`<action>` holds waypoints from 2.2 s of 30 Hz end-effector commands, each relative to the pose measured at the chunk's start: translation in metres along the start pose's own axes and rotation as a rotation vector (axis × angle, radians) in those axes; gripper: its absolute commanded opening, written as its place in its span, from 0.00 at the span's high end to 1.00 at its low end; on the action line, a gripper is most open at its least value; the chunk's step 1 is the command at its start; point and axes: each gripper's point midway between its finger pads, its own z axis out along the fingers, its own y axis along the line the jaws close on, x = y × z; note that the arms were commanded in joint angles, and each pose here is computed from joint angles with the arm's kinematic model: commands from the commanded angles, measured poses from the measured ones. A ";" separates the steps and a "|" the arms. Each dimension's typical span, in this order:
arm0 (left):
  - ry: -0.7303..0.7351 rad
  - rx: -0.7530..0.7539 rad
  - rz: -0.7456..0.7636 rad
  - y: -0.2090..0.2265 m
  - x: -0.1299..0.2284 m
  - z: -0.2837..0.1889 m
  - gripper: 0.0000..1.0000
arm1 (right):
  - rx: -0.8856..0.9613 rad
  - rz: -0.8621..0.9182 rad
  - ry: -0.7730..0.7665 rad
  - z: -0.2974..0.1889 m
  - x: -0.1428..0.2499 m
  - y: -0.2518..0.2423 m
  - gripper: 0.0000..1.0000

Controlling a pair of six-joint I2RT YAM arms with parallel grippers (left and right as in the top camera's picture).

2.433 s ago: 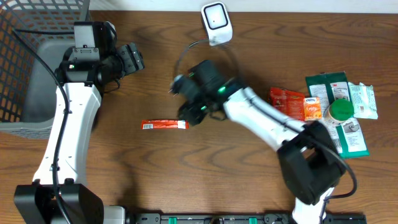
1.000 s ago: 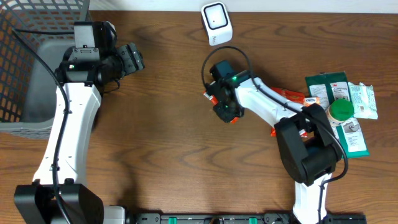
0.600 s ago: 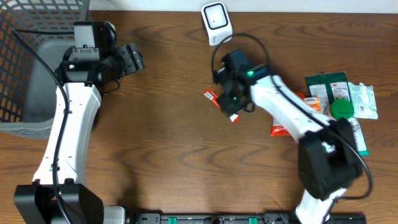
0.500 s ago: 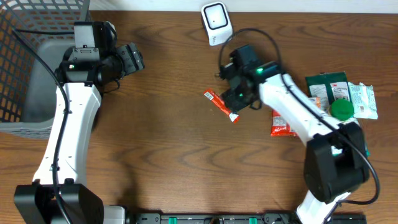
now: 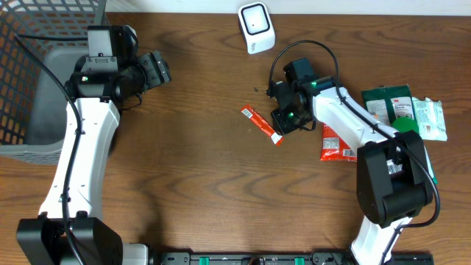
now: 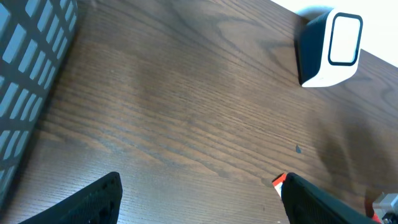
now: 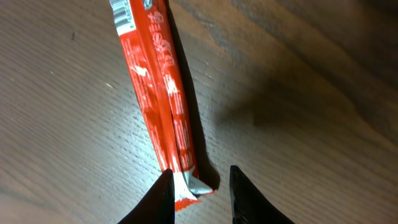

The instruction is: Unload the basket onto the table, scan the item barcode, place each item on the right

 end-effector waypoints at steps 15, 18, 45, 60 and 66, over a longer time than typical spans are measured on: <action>-0.016 -0.002 0.014 0.000 -0.004 -0.005 0.17 | -0.043 -0.003 0.012 0.025 0.011 0.018 0.76; -0.016 -0.002 0.014 0.000 -0.004 -0.005 0.18 | -0.042 0.000 0.017 0.030 0.015 0.017 0.77; -0.016 -0.002 0.014 0.000 -0.004 -0.005 0.18 | -0.230 -0.056 -0.190 -0.037 -0.012 0.060 0.99; 0.051 0.075 -0.023 -0.013 0.010 -0.005 0.17 | -0.639 0.012 -0.264 -0.083 -0.012 0.074 0.99; 0.189 0.323 -0.001 -0.069 0.042 -0.010 0.18 | -0.756 0.009 -0.295 -0.099 -0.012 0.080 0.99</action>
